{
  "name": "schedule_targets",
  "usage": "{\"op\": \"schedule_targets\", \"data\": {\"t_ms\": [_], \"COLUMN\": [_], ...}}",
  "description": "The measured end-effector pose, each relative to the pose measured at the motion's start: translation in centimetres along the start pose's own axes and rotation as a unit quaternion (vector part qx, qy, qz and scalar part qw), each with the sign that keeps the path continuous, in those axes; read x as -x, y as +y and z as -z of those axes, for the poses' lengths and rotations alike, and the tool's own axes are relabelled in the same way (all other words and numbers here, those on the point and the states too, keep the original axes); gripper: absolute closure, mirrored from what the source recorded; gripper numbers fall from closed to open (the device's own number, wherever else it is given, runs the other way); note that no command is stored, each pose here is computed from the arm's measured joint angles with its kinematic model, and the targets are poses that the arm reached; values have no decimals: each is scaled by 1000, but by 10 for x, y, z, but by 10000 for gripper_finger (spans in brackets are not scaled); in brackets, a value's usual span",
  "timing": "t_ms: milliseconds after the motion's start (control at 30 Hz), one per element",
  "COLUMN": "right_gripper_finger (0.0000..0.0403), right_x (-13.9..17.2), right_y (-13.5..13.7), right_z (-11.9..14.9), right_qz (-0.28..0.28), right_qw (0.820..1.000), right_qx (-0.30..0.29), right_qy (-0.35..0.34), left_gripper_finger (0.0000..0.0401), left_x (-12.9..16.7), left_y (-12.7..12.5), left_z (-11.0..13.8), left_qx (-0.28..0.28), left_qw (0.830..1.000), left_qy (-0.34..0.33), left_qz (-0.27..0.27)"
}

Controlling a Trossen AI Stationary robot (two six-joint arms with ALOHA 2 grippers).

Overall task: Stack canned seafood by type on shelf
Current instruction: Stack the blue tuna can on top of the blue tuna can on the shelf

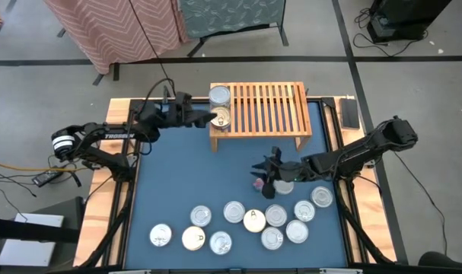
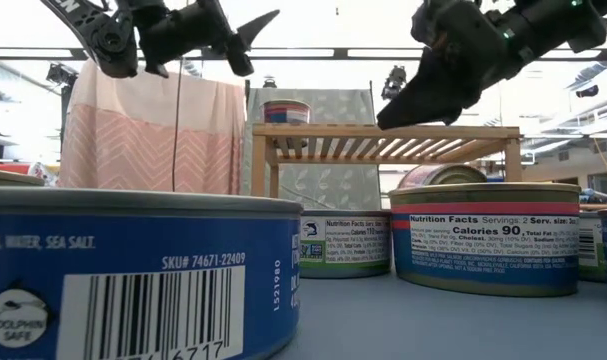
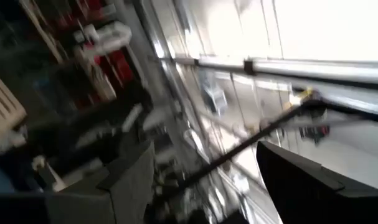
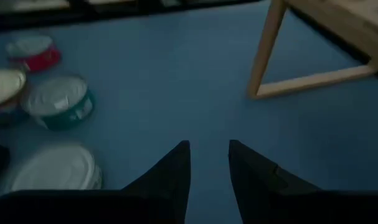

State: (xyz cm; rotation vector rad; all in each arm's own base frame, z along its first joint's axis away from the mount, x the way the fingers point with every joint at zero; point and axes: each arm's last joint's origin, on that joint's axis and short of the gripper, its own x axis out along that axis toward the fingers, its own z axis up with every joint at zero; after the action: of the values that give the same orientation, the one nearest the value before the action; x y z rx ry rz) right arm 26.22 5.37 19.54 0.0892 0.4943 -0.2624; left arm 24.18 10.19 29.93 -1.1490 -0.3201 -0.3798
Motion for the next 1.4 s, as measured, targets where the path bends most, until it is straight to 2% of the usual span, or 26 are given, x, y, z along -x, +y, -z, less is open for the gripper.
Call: {"op": "schedule_targets", "data": {"t_ms": [133,233,367,467,667,800,967,1100,1267,1400], "right_gripper_finger": [279,255,209,173,122,113,115,116,116,116], "right_x": [11,21,27,28,20,6,-6,0,11,4], "right_y": [0,1,3,7,18,25,29,31,25,23], "right_z": [-2,-13,-25,-29,-13,2,8,5,-4,2], "right_qz": [-45,-68,-70,-106,-129,-110,-89,-91,-48,-34], "right_qw": [994,986,980,979,965,958,961,966,975,972], "right_qx": [82,118,131,112,126,150,142,130,97,96], "right_qy": [49,93,131,134,188,219,218,206,196,214], "left_gripper_finger": [116,116,116,116,117,117,117,117,117,117], "left_x": [-3,-5,-6,-6,-6,-5,-4,-4,-4,-3], "left_y": [0,7,12,16,16,15,15,15,14,15], "left_z": [8,14,18,20,20,20,20,20,21,21], "left_qx": [12,33,50,61,61,60,60,60,61,53], "left_qw": [999,998,996,994,993,992,990,989,988,987], "left_qy": [38,46,55,59,71,90,108,118,132,140], "left_qz": [1,-31,-55,-74,-70,-65,-60,-58,-55,-57]}}
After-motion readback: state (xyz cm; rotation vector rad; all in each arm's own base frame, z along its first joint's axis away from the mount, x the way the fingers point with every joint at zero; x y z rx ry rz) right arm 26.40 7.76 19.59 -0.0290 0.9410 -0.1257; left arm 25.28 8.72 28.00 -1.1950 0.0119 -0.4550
